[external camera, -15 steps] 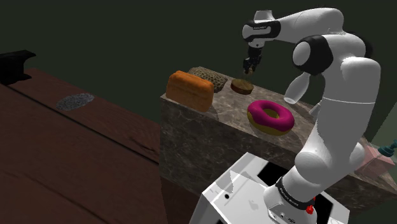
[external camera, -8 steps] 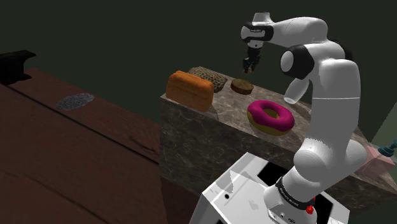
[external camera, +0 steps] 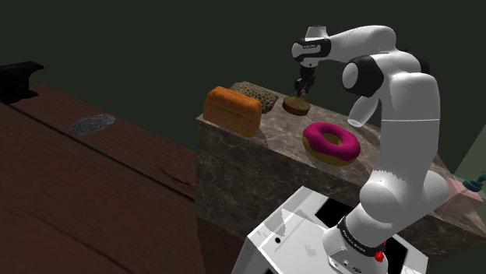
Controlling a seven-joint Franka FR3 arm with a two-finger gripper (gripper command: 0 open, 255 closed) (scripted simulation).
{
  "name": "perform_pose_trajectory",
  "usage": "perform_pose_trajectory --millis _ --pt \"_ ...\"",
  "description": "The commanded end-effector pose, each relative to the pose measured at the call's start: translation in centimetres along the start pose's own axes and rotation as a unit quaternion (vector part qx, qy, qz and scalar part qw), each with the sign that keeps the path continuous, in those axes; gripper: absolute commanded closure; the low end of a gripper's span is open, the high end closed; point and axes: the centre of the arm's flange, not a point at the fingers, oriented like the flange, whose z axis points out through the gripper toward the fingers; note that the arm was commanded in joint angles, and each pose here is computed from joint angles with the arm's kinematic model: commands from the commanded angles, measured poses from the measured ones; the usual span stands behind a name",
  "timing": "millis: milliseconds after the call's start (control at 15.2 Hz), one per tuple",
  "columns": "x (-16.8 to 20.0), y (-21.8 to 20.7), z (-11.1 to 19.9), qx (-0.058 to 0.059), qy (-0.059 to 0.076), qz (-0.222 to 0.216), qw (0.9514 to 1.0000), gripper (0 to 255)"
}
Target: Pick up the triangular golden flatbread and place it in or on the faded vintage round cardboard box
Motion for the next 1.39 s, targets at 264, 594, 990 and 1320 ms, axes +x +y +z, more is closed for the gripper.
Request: perform_pose_trajectory --millis 264,594,990,1320 --pt "0.1 -0.4 2.6 0.000 0.000 0.000 1.0000 255" --pt "0.1 -0.4 2.6 0.000 0.000 0.000 1.0000 255" --pt "0.1 -0.4 2.6 0.000 0.000 0.000 1.0000 0" --pt "0.1 -0.4 -2.4 0.000 0.000 0.000 1.0000 0"
